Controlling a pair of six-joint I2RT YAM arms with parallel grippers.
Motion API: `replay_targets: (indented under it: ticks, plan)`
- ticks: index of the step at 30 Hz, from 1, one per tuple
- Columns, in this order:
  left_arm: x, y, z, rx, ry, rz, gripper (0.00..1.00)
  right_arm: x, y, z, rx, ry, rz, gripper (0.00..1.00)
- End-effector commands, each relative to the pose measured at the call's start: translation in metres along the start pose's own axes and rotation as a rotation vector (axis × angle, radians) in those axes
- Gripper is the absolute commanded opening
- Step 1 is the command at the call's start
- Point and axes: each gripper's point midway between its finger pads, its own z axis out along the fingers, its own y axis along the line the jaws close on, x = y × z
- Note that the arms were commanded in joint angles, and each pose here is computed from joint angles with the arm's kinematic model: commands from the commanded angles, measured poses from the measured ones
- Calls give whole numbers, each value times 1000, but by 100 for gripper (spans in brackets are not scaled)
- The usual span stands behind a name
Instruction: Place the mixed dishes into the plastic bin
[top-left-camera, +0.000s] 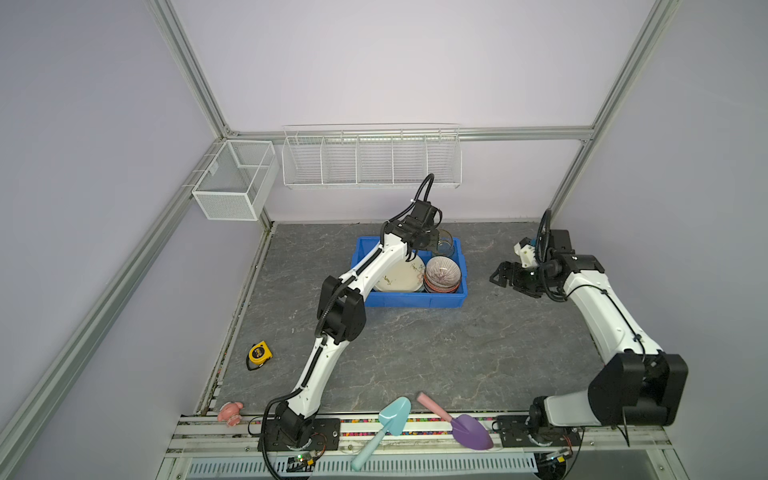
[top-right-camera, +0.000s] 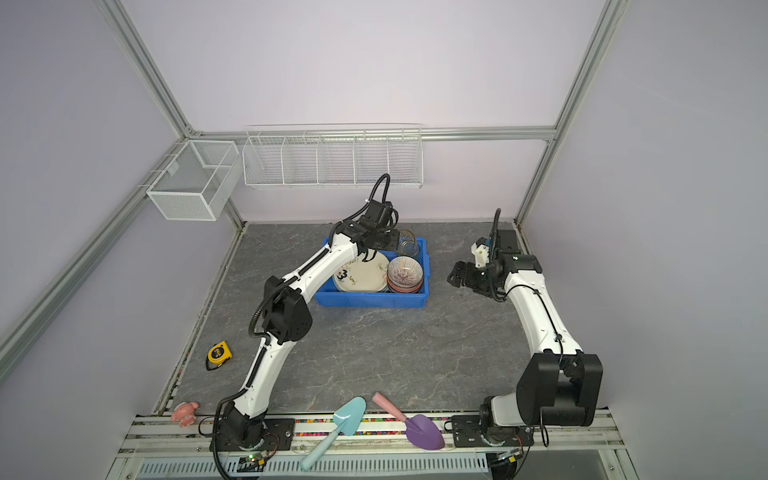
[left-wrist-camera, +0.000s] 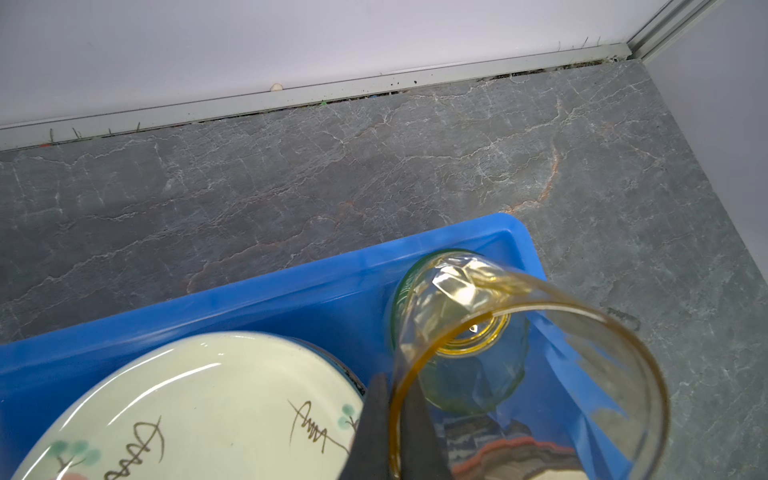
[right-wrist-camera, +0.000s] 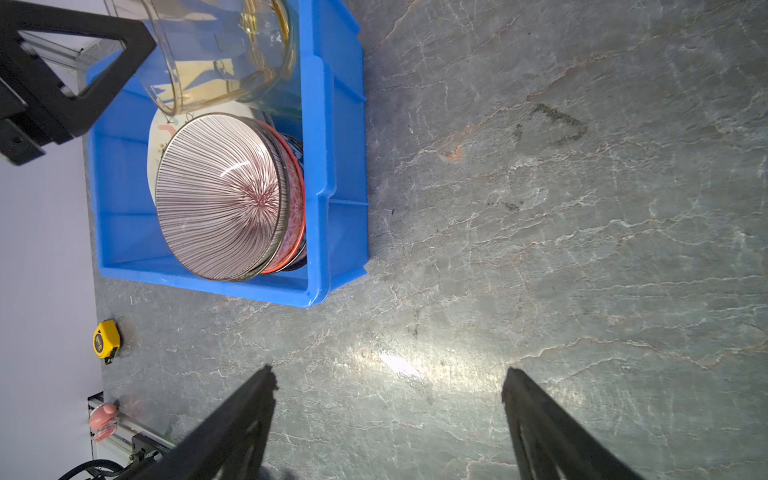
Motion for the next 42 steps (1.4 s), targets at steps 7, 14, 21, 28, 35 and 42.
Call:
replay_targets:
  ticks: [7, 14, 21, 28, 35, 42]
  plan:
    - [-8, 8, -4, -37, -16, 10, 2, -4, 1, 2, -16, -2, -13, 88]
    - [-10, 12, -8, -66, -20, 32, 11, -4, 1, 1, -17, -3, -13, 88]
    - [-11, 4, -5, -16, -24, 2, 25, -4, 1, 1, -17, -3, -12, 88]
    - [-16, -1, -10, 9, -39, -16, 36, -5, 1, 0, -14, -6, -14, 88]
    - [-33, -4, -39, 19, -82, -11, 58, -5, 2, -1, -19, -8, -10, 88]
    - [-46, -2, -75, 34, -133, -24, 91, -5, 7, -9, -29, -22, -7, 88]
